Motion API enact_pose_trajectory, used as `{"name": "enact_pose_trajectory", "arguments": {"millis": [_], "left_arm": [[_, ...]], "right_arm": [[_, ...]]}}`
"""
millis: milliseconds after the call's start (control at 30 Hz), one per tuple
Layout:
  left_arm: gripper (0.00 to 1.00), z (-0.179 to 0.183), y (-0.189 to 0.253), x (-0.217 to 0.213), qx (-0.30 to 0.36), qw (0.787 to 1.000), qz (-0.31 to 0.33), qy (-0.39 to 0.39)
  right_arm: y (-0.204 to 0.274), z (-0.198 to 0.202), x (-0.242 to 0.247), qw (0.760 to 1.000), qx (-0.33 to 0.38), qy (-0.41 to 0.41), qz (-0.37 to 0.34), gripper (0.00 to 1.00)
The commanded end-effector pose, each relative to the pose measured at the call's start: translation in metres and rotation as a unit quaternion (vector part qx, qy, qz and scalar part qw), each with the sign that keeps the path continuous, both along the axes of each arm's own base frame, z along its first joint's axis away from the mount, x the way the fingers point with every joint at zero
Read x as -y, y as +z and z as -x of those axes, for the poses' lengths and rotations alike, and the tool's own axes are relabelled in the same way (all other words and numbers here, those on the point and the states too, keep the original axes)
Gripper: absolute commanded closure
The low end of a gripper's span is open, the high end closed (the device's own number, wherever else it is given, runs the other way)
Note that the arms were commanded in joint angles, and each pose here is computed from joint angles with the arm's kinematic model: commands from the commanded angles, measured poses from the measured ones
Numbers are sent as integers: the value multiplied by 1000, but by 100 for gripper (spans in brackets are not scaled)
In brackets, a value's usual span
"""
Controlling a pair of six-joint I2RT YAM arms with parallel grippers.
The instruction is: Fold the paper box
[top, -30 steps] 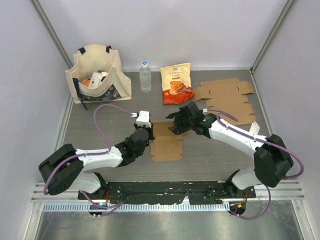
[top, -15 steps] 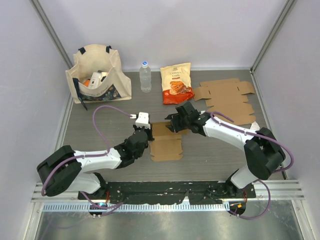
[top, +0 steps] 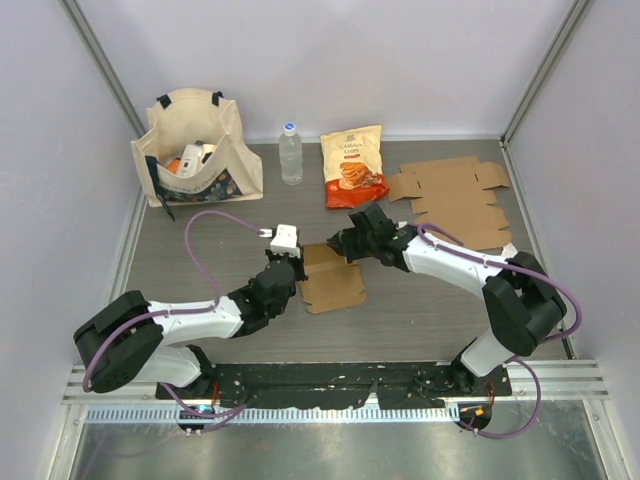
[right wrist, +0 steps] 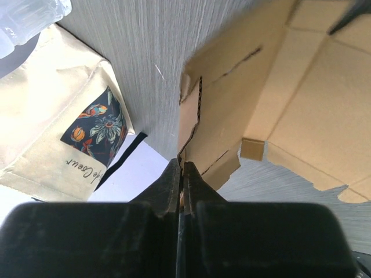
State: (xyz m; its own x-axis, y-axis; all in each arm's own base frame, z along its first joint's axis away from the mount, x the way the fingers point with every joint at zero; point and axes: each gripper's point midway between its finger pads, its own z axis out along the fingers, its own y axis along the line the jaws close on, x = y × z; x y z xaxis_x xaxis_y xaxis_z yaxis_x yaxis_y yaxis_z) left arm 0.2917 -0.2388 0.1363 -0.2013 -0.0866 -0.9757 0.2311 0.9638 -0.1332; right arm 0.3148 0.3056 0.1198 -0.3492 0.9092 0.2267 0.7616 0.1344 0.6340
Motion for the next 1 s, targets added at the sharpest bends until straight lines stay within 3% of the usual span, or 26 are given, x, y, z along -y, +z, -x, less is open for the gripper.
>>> {"name": "enact_pose_trajectory", "arguments": {"millis": [0,67,100,133,167,233,333,367,400,467,533,700,833,967], "left_arm": [[100,-3,21,-3,30,999,26,17],[89,-2,27,-2,30,999,32,16],[78,1,22,-4,14,999,31,17],[58,4,23,-3,7,999,39,11],[49,8,39,-5,12,998,65,6],[39,22,32,-10,-30,996,79,-5],[39,42,35,-34,-66,992,108,8],[39,51,16,-49,-91,991,95,23],[39,56,28,-58,-80,988,131,28],[38,64,7,-74,-94,984,146,44],[31,63,4,-89,-91,977,181,69],[42,49,-27,-103,-149,967,185,97],[47,33,-48,-92,-226,957,159,85],[48,21,-58,-64,-251,955,152,34]], "right_arm": [[14,-8,-9,999,23,-7,-26,98],[9,-7,-8,999,20,-6,-24,99],[8,-7,-9,999,28,0,-22,99],[5,-7,-9,999,29,3,-19,99],[-5,-3,-6,1000,23,5,-12,99],[-6,-4,-9,999,44,16,-20,99],[-9,-3,-11,996,83,32,-27,99],[-18,3,-7,996,85,34,-20,100],[-11,1,-10,993,110,39,-31,99],[-19,7,-3,991,125,45,-24,99],[-10,4,-4,985,164,49,-35,99],[-4,7,-2,975,208,54,-53,99],[-7,9,1,974,215,51,-59,99],[-5,8,4,973,220,41,-63,99]]}}
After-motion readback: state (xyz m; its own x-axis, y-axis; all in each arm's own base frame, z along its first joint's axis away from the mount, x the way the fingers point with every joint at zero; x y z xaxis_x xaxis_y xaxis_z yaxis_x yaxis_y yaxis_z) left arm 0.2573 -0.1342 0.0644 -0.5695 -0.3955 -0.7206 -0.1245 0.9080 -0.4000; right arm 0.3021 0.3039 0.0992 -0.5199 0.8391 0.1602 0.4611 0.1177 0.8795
